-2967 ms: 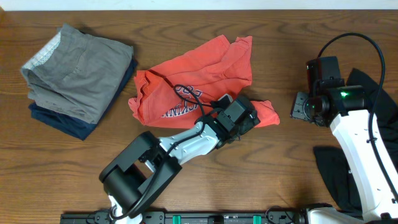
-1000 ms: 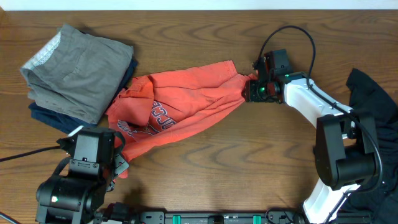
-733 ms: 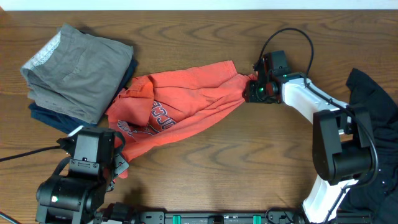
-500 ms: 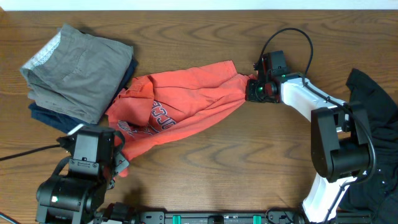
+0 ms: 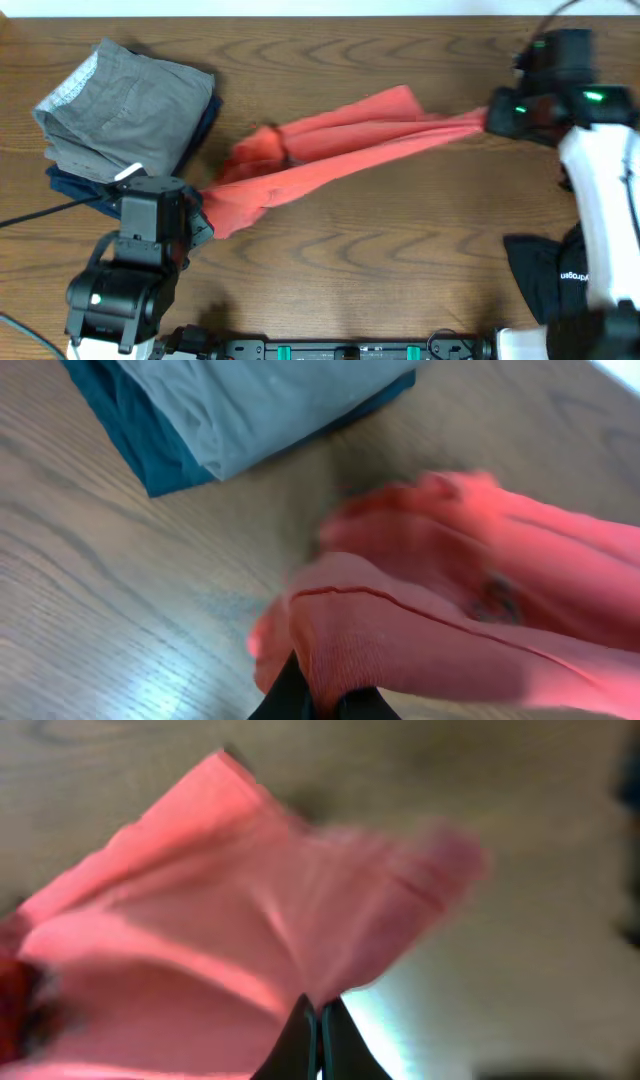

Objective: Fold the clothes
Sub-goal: 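Stretch the shirt between both grippers, pulling apart left and right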

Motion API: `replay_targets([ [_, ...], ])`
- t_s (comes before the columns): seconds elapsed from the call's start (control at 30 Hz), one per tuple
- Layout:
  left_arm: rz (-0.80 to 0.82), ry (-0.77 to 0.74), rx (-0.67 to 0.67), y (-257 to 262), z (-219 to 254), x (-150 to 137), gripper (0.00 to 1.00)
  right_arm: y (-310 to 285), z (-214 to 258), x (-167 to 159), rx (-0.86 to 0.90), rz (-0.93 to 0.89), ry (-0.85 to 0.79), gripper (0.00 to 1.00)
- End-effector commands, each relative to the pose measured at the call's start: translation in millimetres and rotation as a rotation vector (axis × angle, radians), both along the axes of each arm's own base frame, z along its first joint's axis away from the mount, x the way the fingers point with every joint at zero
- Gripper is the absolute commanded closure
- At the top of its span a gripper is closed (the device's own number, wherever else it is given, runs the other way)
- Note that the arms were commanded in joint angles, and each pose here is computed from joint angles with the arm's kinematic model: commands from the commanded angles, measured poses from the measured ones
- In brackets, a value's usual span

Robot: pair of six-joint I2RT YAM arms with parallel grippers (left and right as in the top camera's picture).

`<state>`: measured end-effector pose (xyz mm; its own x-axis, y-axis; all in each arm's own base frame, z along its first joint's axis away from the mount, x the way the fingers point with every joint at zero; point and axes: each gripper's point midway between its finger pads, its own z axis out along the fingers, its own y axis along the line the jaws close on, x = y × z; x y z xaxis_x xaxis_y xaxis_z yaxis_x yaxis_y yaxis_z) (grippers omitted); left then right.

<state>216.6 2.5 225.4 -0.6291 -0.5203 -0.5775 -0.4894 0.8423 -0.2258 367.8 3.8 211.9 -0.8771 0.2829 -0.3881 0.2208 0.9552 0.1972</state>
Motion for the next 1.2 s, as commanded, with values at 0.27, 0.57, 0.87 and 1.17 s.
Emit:
replay_targets([
  [0.27, -0.096, 0.148, -0.095, -21, -21, -24, 0.94, -21, -60, -65, -0.094, -0.001, 0.332, 0.99],
  [0.57, -0.306, -0.005, -0.144, -49, 30, -8, 0.94, -10, -22, -42, -0.035, 0.020, 0.170, 0.99],
  [0.87, -0.380, -0.353, -0.083, -50, 169, 5, 0.94, -10, 119, -34, -0.060, 0.009, -0.235, 0.99],
  [1.17, -0.365, -0.638, -0.015, -38, 276, -12, 0.94, -21, 222, -77, -0.138, -0.052, -0.522, 0.99],
])
